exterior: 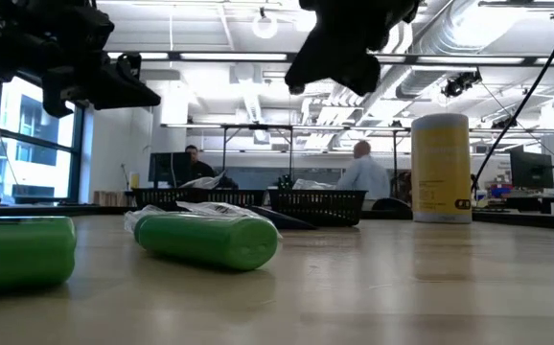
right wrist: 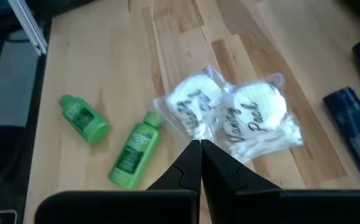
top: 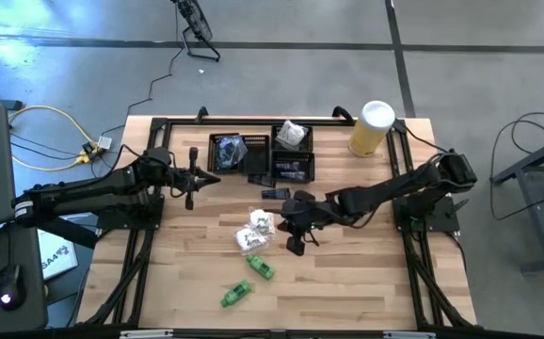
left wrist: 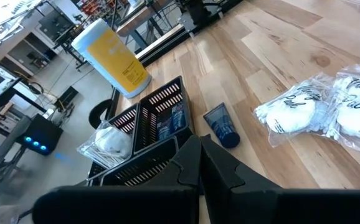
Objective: Pick & Place Travel size toiletries
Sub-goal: Put the top green shampoo bottle into the right black bin
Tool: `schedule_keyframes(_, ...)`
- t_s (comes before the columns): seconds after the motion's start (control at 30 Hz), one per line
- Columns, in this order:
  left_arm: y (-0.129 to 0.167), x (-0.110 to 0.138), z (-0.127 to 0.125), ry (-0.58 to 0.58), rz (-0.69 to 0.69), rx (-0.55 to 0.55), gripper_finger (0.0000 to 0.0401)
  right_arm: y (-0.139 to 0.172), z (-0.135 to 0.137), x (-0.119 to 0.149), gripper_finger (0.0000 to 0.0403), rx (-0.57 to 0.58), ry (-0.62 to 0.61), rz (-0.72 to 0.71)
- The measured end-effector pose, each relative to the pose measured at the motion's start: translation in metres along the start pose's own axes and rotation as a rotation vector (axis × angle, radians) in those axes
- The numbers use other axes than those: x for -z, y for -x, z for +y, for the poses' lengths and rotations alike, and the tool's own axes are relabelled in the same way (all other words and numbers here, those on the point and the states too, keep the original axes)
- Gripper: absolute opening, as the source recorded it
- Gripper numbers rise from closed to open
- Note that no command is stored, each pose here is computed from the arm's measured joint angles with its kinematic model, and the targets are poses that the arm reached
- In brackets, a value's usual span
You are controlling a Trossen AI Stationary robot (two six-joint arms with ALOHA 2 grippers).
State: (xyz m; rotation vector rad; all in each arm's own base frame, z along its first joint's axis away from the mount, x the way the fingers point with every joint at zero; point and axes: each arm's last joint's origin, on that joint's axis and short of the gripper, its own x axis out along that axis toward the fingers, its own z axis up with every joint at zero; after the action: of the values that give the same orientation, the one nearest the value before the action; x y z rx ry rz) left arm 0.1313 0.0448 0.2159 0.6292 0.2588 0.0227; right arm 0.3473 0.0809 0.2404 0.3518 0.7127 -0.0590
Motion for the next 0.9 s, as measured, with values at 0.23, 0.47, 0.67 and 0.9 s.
schedule_keyframes(0.23,0.0,0.0,0.0,0.01,0.0,0.0,0.0001,0.008,0.013,-0.014,0.0002,0.041,-0.022,-0.082)
schedule_keyframes(0.47,0.0,0.0,0.0,0.037,-0.001,0.001,0.0001,-0.002,0.03,-0.025,0.0002,0.056,-0.007,-0.058)
schedule_keyframes(0.67,0.0,0.0,0.0,0.037,-0.001,0.001,0.0001,-0.042,0.04,-0.021,0.0002,0.08,0.032,0.098)
schedule_keyframes(0.9,0.0,0.0,0.0,0.038,0.001,0.003,0.0001,-0.083,0.042,-0.007,0.0002,0.052,-0.02,0.248)
